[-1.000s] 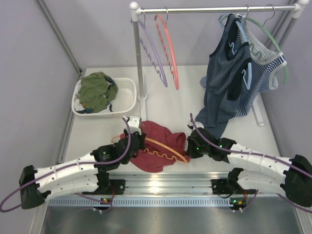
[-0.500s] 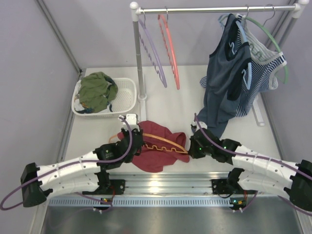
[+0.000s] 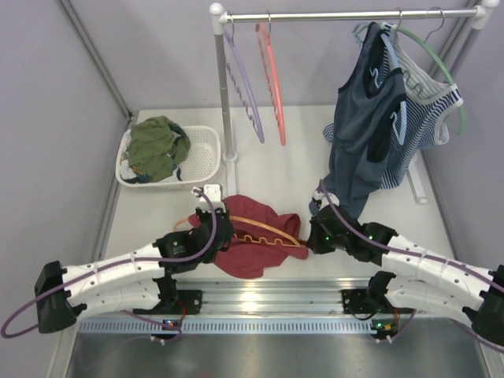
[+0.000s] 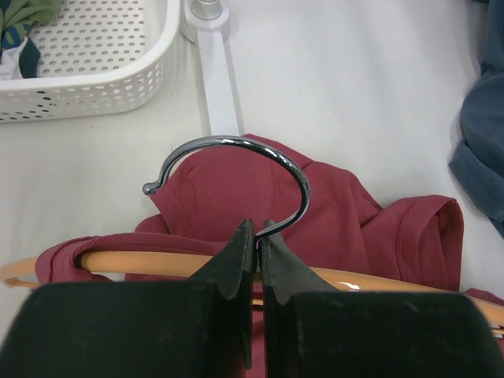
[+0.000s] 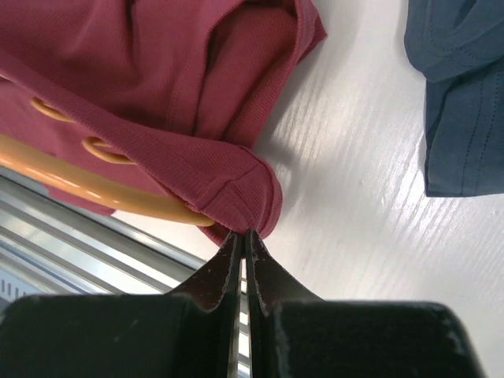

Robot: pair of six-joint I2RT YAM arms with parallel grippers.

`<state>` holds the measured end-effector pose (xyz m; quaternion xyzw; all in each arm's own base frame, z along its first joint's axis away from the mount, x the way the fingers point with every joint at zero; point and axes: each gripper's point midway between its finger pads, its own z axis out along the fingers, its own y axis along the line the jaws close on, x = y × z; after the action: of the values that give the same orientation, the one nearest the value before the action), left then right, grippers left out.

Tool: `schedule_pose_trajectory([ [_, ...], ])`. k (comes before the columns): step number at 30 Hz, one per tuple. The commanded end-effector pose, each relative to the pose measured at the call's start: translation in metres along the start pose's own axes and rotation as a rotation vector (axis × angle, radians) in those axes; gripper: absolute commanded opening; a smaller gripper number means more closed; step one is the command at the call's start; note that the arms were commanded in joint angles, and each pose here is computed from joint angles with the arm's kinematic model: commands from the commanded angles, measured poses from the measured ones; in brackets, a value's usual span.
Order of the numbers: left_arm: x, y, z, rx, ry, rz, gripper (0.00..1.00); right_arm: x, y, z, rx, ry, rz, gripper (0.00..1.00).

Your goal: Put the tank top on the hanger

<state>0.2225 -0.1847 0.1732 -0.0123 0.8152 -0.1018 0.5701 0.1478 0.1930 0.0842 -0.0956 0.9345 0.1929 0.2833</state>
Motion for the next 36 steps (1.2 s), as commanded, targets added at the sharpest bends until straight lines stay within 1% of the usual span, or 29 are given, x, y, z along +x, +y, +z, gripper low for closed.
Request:
schedule_pose_trajectory([
  [1, -0.022, -0.007, 0.001, -0.014, -0.054, -0.046, 0.0, -0.027, 0.013, -0.019, -0.028, -0.066, 0.002, 0.0],
  [6, -0.028, -0.017, 0.003, -0.007, -0.052, -0.044, 0.0, -0.046, 0.032, -0.037, -0.056, -0.088, -0.041, 0.0],
  [10, -0.051, -0.032, 0.001, 0.024, -0.085, -0.065, 0.0, -0.05, 0.045, -0.039, -0.054, -0.081, -0.088, 0.0],
  [13, -0.059, -0.036, 0.003, 0.012, -0.096, -0.044, 0.0, -0.063, 0.054, -0.044, -0.056, -0.102, -0.106, 0.0],
  [14, -0.059, -0.035, 0.004, 0.003, -0.096, -0.042, 0.0, -0.075, 0.059, -0.051, -0.061, -0.13, -0.11, 0.0],
  [16, -0.057, -0.032, 0.006, -0.028, -0.091, -0.024, 0.0, -0.084, 0.065, -0.058, -0.064, -0.15, -0.124, 0.0],
  [20, -0.062, -0.036, 0.005, -0.011, -0.096, -0.031, 0.0, -0.103, 0.074, -0.071, -0.068, -0.193, -0.138, 0.0],
  [26, -0.068, -0.044, 0.005, 0.008, -0.093, -0.026, 0.0, -0.124, 0.094, -0.079, -0.099, -0.221, -0.167, 0.0],
  [31, -0.081, -0.054, 0.006, 0.004, -0.105, -0.04, 0.0, -0.137, 0.108, -0.086, -0.12, -0.236, -0.191, 0.0],
  [36, -0.088, -0.062, 0.01, -0.013, -0.097, -0.014, 0.0, -0.15, 0.117, -0.106, -0.145, -0.269, -0.197, 0.0],
])
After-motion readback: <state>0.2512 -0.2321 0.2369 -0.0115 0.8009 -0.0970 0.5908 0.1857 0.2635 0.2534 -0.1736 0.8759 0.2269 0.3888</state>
